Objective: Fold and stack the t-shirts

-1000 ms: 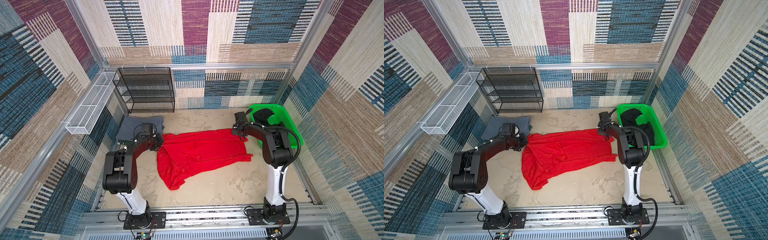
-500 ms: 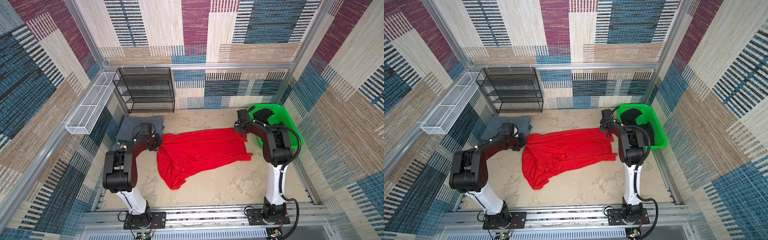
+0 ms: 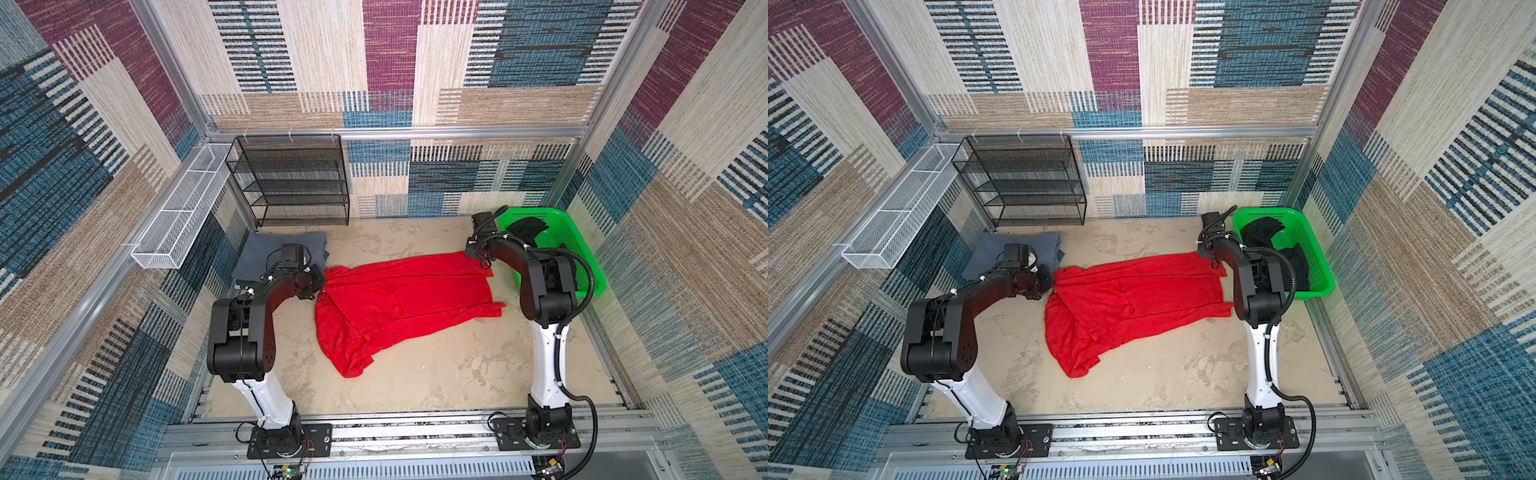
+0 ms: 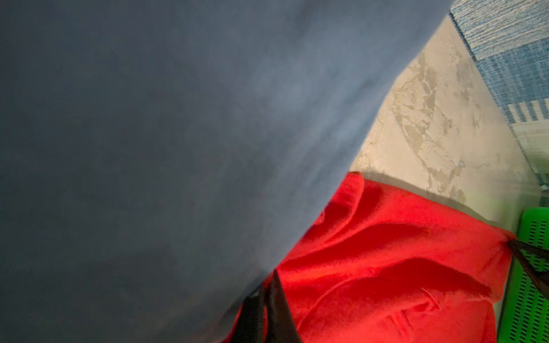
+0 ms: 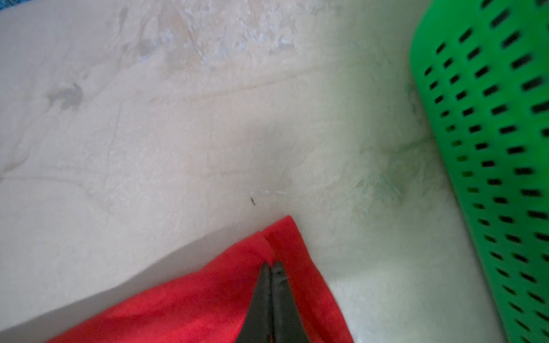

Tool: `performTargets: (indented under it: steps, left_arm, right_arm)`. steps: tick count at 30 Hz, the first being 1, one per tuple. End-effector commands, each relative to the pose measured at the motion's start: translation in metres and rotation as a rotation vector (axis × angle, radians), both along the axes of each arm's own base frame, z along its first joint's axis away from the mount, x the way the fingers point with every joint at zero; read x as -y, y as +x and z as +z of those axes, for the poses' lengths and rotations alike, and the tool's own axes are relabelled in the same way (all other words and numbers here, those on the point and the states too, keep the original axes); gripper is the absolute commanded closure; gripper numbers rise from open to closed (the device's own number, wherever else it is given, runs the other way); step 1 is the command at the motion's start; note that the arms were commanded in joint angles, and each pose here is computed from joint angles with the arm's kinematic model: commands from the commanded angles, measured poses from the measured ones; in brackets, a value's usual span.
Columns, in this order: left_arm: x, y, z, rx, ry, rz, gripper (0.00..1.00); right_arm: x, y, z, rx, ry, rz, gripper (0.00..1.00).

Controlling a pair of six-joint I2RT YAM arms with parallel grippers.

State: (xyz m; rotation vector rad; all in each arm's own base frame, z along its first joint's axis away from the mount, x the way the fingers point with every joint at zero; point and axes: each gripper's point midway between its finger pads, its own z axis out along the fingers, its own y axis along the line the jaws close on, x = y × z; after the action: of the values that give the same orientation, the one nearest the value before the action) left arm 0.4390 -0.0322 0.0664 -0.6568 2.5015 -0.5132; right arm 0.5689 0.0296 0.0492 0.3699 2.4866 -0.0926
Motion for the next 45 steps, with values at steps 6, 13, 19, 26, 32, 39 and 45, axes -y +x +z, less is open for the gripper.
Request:
performTargets:
  steps: [6, 13, 19, 26, 32, 39, 45]
  left_arm:
    - [-0.003, 0.004, 0.004, 0.012, 0.018, -0.002, 1.00]
    - [-0.004, 0.008, 0.003, 0.009, 0.023, -0.004, 1.00]
    - [-0.008, 0.011, -0.002, -0.003, 0.046, 0.000, 1.00]
    - [-0.006, 0.017, -0.010, -0.020, 0.035, -0.007, 1.00]
    - [-0.004, 0.018, 0.003, -0.003, 0.035, -0.021, 0.89]
    - [0.005, 0.013, 0.040, 0.091, 0.006, -0.048, 0.44]
    - [0.017, 0.004, 0.062, 0.138, -0.035, -0.076, 0.33]
  right_arm:
    - [0.009, 0.008, 0.022, 0.051, -0.046, -0.020, 1.00]
    - [0.006, 0.017, 0.015, 0.035, -0.034, -0.009, 1.00]
    - [0.009, 0.026, 0.013, 0.024, -0.034, -0.007, 1.00]
    - [0.007, 0.028, 0.004, 0.002, -0.026, -0.002, 1.00]
    - [0.009, 0.026, 0.012, 0.007, -0.020, 0.004, 0.77]
    - [0.004, 0.018, 0.042, 0.065, 0.024, 0.021, 0.24]
    - [-0.003, -0.012, 0.070, 0.119, 0.087, 0.036, 0.01]
